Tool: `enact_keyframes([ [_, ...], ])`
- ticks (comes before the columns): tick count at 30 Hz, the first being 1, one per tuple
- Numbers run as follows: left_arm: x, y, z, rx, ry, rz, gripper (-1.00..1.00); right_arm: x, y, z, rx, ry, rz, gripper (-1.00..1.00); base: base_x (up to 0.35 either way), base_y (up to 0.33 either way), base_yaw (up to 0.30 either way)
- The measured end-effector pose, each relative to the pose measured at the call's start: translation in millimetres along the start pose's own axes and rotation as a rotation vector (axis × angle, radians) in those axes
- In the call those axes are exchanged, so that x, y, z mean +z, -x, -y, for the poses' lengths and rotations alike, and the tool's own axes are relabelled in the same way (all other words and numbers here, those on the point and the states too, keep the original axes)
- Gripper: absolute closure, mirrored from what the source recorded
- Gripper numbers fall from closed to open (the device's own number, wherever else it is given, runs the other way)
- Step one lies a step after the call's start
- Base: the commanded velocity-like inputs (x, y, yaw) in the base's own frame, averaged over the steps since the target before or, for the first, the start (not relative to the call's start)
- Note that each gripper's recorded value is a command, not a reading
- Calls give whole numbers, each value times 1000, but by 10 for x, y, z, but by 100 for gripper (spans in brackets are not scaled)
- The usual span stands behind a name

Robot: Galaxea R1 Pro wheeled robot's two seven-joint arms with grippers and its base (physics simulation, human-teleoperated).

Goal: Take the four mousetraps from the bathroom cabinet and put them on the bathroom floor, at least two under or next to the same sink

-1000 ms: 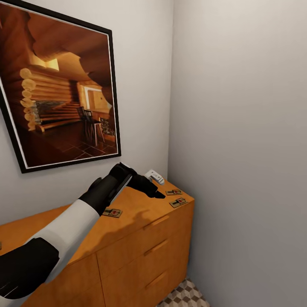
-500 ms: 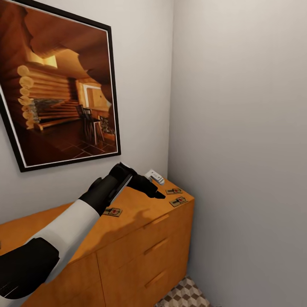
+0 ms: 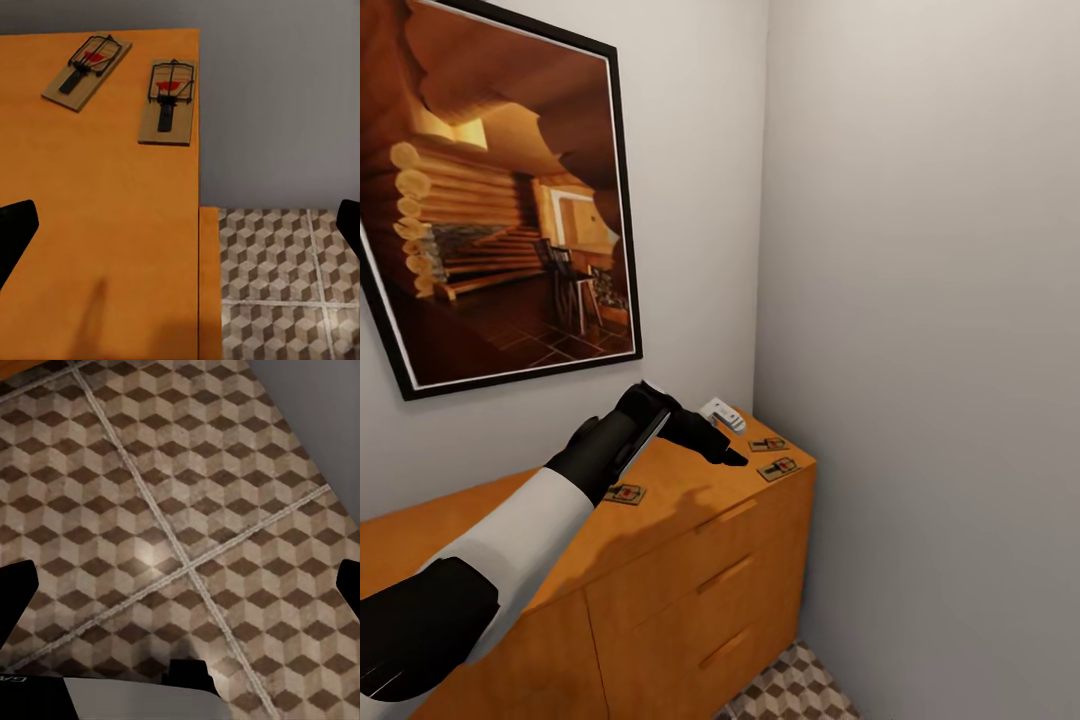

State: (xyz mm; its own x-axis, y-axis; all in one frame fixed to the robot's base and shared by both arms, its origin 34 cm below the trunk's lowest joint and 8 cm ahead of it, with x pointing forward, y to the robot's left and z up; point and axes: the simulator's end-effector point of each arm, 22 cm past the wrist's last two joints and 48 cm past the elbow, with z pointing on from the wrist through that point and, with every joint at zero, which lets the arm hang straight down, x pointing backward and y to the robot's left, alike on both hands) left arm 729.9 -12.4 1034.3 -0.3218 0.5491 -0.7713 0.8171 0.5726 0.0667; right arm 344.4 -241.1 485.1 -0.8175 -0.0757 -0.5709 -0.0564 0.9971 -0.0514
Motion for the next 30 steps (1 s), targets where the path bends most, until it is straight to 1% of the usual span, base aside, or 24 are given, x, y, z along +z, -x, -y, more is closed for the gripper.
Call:
enact_keyframes([
  [15, 66, 3, 49, -1, -14, 0, -100, -5, -41, -1, 0, 1, -10, -100, 128, -89, 0],
  [30, 71, 2, 55, -1, -16, -1, -100, -4, -41, -7, 0, 1, -10, -100, 24, -23, 0],
])
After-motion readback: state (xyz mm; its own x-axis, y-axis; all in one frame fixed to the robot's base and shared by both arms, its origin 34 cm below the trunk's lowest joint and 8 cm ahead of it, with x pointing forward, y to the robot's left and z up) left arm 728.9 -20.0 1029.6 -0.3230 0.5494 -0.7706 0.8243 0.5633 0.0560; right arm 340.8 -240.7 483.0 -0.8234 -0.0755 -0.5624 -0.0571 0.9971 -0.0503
